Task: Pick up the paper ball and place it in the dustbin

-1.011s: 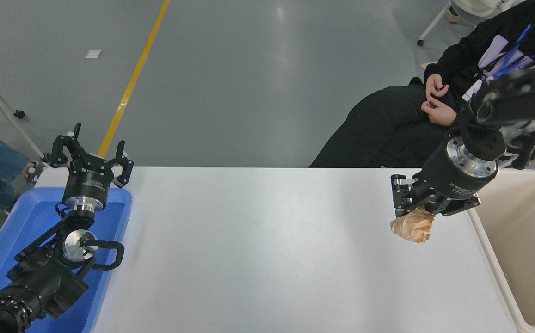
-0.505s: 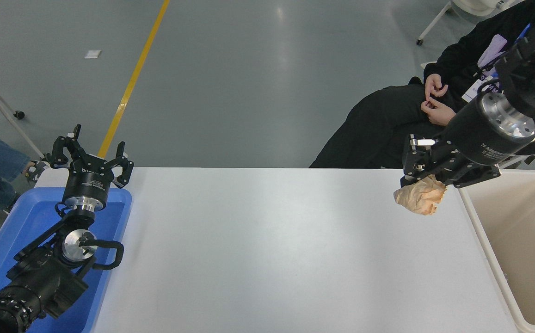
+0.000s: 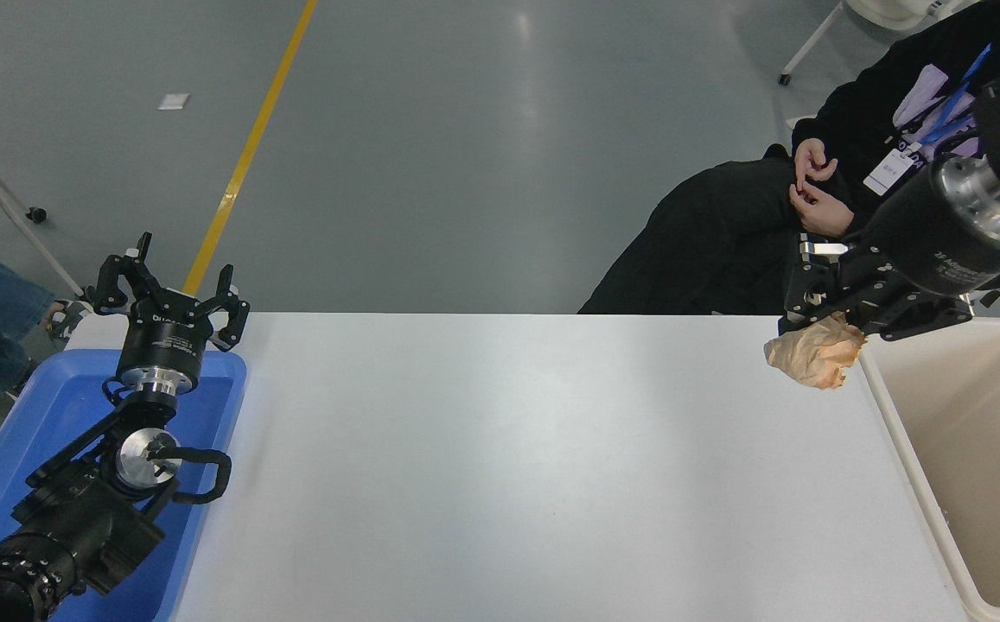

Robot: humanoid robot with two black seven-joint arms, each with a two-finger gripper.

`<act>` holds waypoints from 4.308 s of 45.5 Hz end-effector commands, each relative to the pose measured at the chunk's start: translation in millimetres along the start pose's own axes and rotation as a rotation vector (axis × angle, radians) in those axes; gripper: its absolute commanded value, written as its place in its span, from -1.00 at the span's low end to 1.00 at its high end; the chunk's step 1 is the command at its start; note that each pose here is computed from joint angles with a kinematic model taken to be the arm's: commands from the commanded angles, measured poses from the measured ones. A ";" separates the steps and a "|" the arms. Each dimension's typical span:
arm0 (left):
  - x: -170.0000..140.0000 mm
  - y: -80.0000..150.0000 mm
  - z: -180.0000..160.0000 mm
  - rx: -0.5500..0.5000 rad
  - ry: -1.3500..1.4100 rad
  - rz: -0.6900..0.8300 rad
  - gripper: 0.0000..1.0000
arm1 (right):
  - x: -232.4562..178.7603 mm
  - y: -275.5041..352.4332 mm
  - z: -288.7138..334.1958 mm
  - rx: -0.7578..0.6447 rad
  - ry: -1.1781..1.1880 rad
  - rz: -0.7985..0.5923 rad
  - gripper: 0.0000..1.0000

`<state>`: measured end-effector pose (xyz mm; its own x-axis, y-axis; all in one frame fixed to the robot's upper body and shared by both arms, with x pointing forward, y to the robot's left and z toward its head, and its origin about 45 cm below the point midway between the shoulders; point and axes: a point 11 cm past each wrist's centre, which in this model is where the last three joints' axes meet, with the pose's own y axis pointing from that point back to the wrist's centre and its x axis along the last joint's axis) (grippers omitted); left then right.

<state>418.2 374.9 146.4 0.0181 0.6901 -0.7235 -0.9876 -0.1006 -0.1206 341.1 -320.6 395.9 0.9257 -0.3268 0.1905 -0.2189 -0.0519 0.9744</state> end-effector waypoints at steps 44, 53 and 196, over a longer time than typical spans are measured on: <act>-0.4 -0.2 0.0 -0.001 0.001 -0.001 0.98 | 31.4 -228.0 281.0 -0.401 -0.366 0.567 -1.00; 0.1 0.0 0.1 -0.001 0.000 0.000 0.98 | 20.9 -254.9 281.2 -0.434 -0.317 0.624 -1.00; 0.2 0.0 -0.1 0.000 -0.001 0.001 0.98 | 17.9 -3.2 -111.7 -0.026 0.342 0.066 1.00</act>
<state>418.2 374.8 146.4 0.0182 0.6902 -0.7234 -0.9876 -0.1004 -0.1206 402.2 -282.1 382.9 0.9531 -0.1455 0.2654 -0.2672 0.0076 0.9636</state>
